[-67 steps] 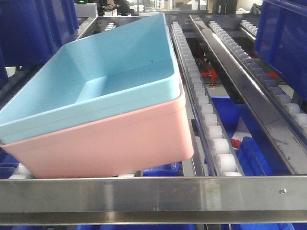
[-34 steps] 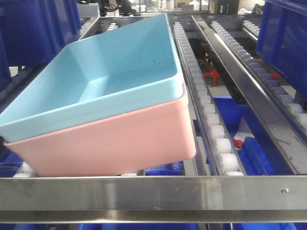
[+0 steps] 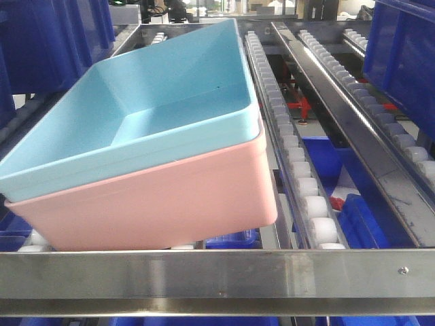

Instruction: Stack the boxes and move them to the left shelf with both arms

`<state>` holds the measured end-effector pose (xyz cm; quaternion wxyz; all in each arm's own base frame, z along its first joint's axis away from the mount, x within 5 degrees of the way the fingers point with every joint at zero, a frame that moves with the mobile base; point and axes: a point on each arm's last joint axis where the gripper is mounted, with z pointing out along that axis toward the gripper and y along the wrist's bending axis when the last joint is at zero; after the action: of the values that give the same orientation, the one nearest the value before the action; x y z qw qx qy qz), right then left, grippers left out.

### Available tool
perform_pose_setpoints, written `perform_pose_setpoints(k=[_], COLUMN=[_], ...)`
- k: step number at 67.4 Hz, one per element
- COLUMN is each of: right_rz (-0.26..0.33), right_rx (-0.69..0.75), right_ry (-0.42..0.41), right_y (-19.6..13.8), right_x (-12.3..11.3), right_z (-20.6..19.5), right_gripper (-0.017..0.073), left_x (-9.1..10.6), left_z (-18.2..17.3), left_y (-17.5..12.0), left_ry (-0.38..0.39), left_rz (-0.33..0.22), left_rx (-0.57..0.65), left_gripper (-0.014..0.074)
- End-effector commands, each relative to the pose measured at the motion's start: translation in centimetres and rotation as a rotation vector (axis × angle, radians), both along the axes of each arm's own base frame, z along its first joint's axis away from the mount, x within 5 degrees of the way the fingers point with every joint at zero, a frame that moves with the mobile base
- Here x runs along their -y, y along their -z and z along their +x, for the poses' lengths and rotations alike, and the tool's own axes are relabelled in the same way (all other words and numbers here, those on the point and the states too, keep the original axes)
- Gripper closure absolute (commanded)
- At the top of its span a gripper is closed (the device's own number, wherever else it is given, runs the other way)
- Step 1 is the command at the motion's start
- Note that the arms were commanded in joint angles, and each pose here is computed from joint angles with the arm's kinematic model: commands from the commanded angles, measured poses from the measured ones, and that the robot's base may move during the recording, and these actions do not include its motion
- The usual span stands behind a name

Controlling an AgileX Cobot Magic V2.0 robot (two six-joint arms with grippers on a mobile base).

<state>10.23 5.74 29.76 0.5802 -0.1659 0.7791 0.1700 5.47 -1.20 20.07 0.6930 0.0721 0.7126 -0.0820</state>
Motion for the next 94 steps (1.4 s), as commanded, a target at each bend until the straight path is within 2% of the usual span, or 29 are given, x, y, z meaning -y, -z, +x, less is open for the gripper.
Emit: perform_pose_setpoints(k=[1, 7, 19, 82, 91, 94], right_rz=[0.02, 0.017, 0.017, 0.017, 0.014, -0.005], right_rx=[0.091, 0.088, 0.087, 0.087, 0.075, 0.081], right_ry=[-0.017, -0.016, -0.016, -0.016, -0.019, -0.022], right_y=[-1.5, -1.4, -1.4, -1.4, -0.7, -0.1], right_x=[-0.1, -0.1, -0.1, -0.1, -0.2, -0.2], right_z=[0.1, 0.1, 0.1, 0.1, 0.1, 0.1], right_gripper=[0.0504, 0.0504, 0.0504, 0.0504, 0.0504, 0.0504], left_x=[-0.3, -0.6, -0.9, -0.9, -0.9, -0.9], left_z=[-0.2, 0.0, 0.1, 0.1, 0.1, 0.1], left_y=[-1.6, -0.9, -0.5, -0.5, -0.5, -0.5], left_ry=[-0.047, -0.098, -0.153, -0.153, -0.153, -0.153], left_rz=[-0.042, -0.074, -0.069, -0.069, -0.069, -0.069], left_rx=[0.157, 0.185, 0.191, 0.191, 0.191, 0.191], left_gripper=[0.0583, 0.0583, 0.0583, 0.0583, 0.0583, 0.0583])
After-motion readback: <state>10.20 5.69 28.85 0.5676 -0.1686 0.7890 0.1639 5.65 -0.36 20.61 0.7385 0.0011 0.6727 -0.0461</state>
